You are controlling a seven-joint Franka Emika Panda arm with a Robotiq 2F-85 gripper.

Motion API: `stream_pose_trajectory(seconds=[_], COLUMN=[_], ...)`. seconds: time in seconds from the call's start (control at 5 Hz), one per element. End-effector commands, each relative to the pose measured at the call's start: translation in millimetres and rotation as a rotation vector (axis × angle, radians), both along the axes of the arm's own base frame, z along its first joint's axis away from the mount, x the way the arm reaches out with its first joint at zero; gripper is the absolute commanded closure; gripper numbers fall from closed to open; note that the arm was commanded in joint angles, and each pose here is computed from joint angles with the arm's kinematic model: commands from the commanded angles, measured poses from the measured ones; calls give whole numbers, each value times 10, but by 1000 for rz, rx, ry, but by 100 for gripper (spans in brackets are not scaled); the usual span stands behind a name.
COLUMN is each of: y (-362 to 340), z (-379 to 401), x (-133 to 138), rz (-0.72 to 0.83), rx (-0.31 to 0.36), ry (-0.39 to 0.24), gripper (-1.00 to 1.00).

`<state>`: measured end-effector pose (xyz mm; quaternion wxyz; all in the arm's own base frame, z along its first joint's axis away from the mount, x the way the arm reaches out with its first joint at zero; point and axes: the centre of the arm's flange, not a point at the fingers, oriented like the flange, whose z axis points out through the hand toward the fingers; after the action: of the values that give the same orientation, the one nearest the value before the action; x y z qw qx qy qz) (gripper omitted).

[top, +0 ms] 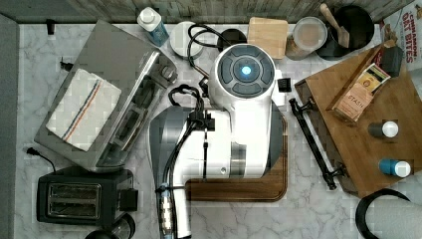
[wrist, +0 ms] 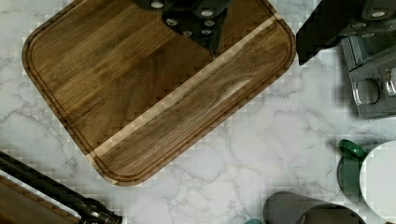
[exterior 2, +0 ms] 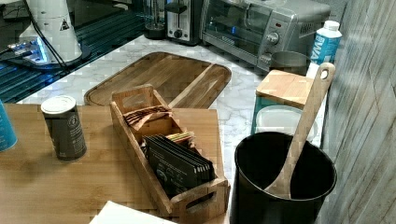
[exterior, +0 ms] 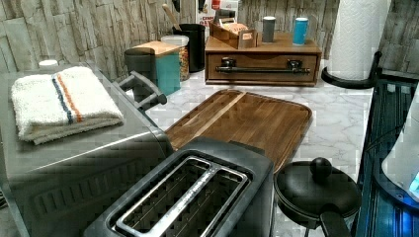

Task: Open the drawer.

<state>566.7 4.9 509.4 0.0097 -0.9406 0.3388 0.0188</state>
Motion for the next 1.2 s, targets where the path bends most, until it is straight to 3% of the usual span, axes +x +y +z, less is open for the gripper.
stream_pose_trajectory(seconds=[0.2,0.8,1.0,1.2], y=[9,-638,-882,-1193], z=[1,-423,-533,-734], x=[0,-592,-695,-803], rz=[-3,478,577,695], rx=[11,-40,-62,-93], ry=[0,-64,-36,-54], gripper=[-100,-100,-100,-100])
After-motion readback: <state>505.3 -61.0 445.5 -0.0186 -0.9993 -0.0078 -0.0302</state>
